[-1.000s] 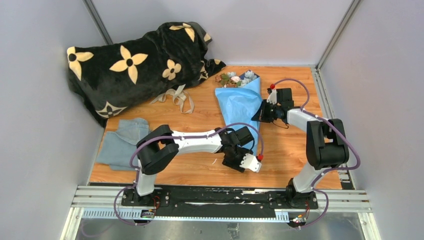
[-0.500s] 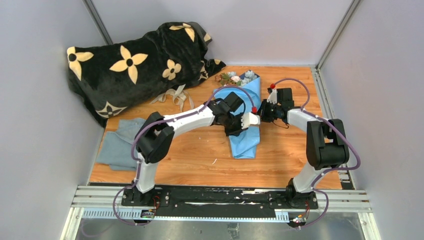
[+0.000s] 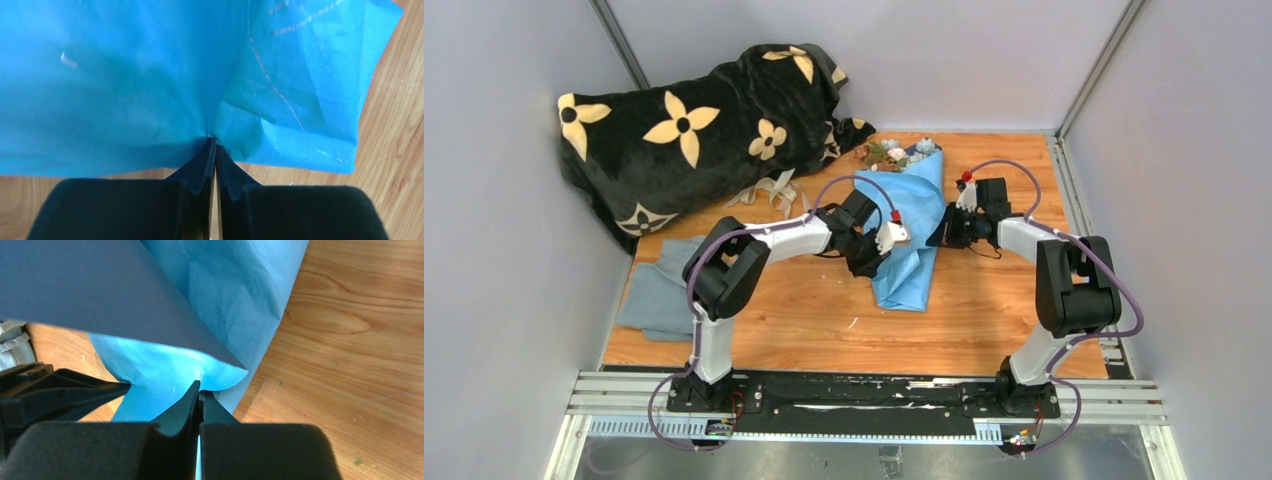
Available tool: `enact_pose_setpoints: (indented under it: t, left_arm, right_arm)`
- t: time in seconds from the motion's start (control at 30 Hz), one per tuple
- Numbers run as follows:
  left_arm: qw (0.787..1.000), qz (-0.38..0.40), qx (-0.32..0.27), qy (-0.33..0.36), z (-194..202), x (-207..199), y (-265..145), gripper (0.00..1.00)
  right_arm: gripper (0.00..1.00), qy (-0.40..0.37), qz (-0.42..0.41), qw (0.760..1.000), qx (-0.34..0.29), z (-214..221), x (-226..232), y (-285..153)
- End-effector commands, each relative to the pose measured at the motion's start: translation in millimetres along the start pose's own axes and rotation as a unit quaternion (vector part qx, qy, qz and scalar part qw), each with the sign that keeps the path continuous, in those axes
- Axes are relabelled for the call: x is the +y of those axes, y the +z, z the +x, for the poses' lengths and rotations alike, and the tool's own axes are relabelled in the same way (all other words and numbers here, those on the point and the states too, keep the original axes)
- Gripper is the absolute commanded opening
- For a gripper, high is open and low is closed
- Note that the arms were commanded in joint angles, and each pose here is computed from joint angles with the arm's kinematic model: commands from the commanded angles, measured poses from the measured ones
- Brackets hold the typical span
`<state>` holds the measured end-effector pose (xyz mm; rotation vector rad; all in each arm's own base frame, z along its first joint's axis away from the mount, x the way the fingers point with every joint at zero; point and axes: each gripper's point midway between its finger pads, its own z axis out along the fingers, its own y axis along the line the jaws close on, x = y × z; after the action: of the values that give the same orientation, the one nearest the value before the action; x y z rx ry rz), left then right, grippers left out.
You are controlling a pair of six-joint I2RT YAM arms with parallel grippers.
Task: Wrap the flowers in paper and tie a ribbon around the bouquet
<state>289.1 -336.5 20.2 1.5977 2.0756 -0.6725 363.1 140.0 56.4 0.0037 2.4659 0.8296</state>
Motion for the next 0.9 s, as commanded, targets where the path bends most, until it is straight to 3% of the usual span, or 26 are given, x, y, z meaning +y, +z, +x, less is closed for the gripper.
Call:
enact_pose_setpoints:
  t: [0.0, 0.1, 0.23, 0.37, 0.53, 0.67, 0.87]
  left_arm:
    - [0.998, 0.013, 0.043, -0.049, 41, -5, -16, 0.1]
    - [0.998, 0.021, 0.042, -0.035, 35, -9, -28, 0.15]
    - [1.0, -0.003, 0.017, -0.008, -4, -7, -43, 0.2]
    - [0.997, -0.006, 0.017, 0.077, -42, -35, -23, 0.26]
    - [0.991, -0.045, -0.009, 0.123, -90, -40, 9, 0.29]
    - [0.985, -0.05, 0.013, 0.163, -80, -46, 40, 0.29]
    - [0.982, 0.025, 0.034, 0.185, -47, -90, 58, 0.35]
  right_arm:
    - [0.0, -0.004, 0.017, 1.0, 0.004, 3, -13, 1]
    - [0.0, -0.004, 0.012, 1.0, 0.005, 3, -11, 2]
    - [0.0, -0.004, 0.008, 1.0, 0.003, 0, -9, 2]
    - [0.0, -0.003, 0.001, 1.0, 0.002, -3, -5, 2]
    - [0.0, -0.003, -0.007, 1.0, 0.006, -3, 1, 4]
    - [0.0, -0.003, -0.009, 1.0, 0.005, -4, 3, 4]
    - [0.0, -0.006, -0.01, 1.0, 0.004, -6, 5, 3]
